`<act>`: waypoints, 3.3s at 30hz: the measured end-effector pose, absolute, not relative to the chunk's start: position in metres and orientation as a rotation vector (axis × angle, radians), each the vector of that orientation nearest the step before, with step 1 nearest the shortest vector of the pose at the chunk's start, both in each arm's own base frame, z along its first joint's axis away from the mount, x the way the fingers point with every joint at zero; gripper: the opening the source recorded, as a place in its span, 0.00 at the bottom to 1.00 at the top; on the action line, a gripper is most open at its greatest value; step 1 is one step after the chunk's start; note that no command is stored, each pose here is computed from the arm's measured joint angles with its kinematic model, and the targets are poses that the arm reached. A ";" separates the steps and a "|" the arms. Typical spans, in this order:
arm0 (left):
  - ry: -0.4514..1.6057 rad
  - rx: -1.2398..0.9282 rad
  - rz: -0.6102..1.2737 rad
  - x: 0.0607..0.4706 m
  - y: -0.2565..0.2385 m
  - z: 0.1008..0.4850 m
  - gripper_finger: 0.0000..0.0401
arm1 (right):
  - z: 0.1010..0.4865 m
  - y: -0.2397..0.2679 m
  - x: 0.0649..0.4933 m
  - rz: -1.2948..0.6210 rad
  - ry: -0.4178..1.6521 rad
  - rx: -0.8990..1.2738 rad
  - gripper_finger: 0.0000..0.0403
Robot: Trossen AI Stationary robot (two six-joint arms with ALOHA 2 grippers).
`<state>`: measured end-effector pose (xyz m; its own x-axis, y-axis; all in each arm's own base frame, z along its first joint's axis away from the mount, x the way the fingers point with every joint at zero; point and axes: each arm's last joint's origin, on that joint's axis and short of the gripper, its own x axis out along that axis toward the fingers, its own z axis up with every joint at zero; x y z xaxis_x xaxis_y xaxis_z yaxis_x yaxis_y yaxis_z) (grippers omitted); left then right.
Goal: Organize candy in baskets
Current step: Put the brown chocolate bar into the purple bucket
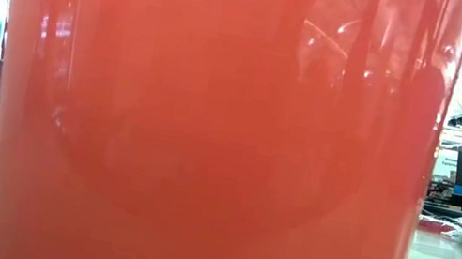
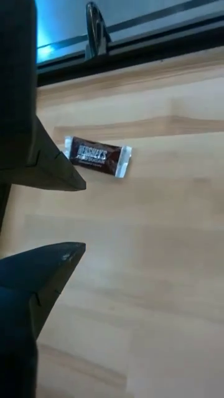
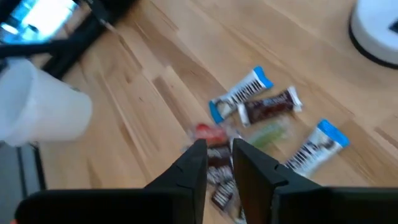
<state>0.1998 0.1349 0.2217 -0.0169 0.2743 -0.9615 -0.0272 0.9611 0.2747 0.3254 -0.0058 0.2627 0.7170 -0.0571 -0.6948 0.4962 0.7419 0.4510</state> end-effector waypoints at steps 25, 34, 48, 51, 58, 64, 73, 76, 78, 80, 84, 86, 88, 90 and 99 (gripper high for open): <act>1.661 0.159 0.155 0.202 0.171 0.184 0.35 | 0.249 -0.053 0.304 -0.391 0.934 0.537 0.18; 1.549 0.064 0.204 0.190 0.196 0.182 0.35 | 0.249 -0.060 0.303 -0.418 0.926 0.554 0.18; 1.632 0.067 0.257 0.184 0.213 0.166 0.35 | 0.250 -0.061 0.304 -0.432 0.914 0.572 0.18; 1.603 0.030 0.246 0.187 0.209 0.166 0.35 | 0.250 -0.061 0.304 -0.432 0.906 0.576 0.18; 1.571 -0.008 0.220 0.196 0.201 0.166 0.35 | 0.250 -0.061 0.305 -0.431 0.897 0.575 0.18; 1.601 0.090 0.225 0.196 0.204 0.166 0.35 | 0.250 -0.061 0.305 -0.431 0.896 0.575 0.18; 1.598 0.032 0.258 0.190 0.210 0.164 0.35 | 0.250 -0.061 0.305 -0.440 0.895 0.564 0.18; 1.614 -0.011 0.262 0.188 0.207 0.163 0.35 | 0.250 -0.061 0.305 -0.441 0.895 0.562 0.18; 1.613 -0.043 0.250 0.187 0.206 0.163 0.35 | 0.250 -0.061 0.305 -0.443 0.895 0.560 0.18; 1.604 -0.060 0.242 0.188 0.205 0.163 0.35 | 0.250 -0.062 0.305 -0.449 0.893 0.555 0.18; 1.605 -0.059 0.240 0.187 0.207 0.162 0.35 | 0.250 -0.062 0.305 -0.456 0.893 0.532 0.18; 1.621 -0.078 0.238 0.185 0.209 0.158 0.35 | 0.250 -0.062 0.305 -0.459 0.893 0.525 0.18; 1.639 -0.104 0.237 0.183 0.212 0.152 0.35 | 0.250 -0.062 0.304 -0.462 0.893 0.522 0.18; 1.661 -0.125 0.229 0.181 0.216 0.144 0.35 | 0.250 -0.062 0.304 -0.462 0.893 0.522 0.18; 1.693 -0.124 0.227 0.182 0.218 0.136 0.35 | 0.250 -0.062 0.304 -0.462 0.893 0.522 0.18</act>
